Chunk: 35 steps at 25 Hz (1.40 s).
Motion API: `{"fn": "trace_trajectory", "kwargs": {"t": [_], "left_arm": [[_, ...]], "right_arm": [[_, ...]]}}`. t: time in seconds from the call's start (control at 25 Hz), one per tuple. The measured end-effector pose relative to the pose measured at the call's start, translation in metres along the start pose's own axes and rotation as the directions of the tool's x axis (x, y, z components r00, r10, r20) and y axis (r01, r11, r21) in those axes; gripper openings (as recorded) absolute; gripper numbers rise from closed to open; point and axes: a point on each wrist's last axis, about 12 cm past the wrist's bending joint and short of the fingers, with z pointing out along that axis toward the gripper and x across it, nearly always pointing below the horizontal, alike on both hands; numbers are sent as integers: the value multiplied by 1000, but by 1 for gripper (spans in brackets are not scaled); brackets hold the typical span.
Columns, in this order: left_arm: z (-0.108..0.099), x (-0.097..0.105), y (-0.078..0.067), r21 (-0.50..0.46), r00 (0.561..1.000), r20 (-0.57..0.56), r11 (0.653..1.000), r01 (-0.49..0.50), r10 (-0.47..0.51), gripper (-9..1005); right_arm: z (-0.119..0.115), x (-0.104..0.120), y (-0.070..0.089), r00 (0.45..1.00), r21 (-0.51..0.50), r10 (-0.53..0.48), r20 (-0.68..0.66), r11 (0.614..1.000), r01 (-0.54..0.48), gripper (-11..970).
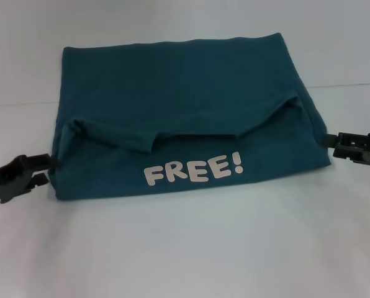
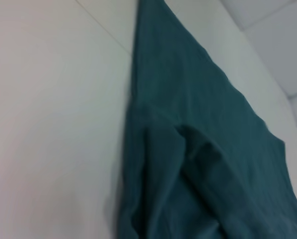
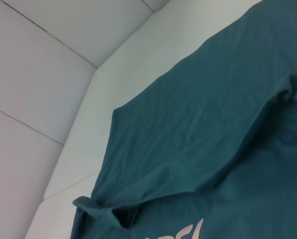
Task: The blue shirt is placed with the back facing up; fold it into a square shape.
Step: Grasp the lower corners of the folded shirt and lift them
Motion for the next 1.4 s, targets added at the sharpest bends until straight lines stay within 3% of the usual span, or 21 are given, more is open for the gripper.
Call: {"fn": "trace_trajectory", "kwargs": {"t": [0.36, 0.56, 0.84, 1.08, 1.32, 1.4], "left_arm": [[16, 2, -3, -56, 998, -21, 996, -65, 64, 569], [22, 6, -4, -64, 997, -38, 995, -73, 70, 748], [38, 16, -13, -60, 993, -81, 994, -94, 89, 742], [40, 13, -10, -123, 994, -91, 990, -65, 54, 736], [40, 12, -11, -126, 994, -84, 989, -74, 63, 615], [40, 11, -12, -124, 994, -84, 989, -77, 67, 527]], "right_arm": [[2, 0, 1, 1000, -7, -17, 1, 1000, 17, 656], [-2, 1, -2, 1000, -4, -4, 20, 1000, 4, 656], [-4, 2, -3, 1000, -4, 3, 29, 1000, -3, 655], [-6, 1, -3, 999, -11, 11, 42, 1000, -11, 655], [-5, 2, -1, 999, -26, 12, 37, 1000, -11, 655], [-5, 1, 0, 999, -31, 14, 39, 999, -13, 656]]}}
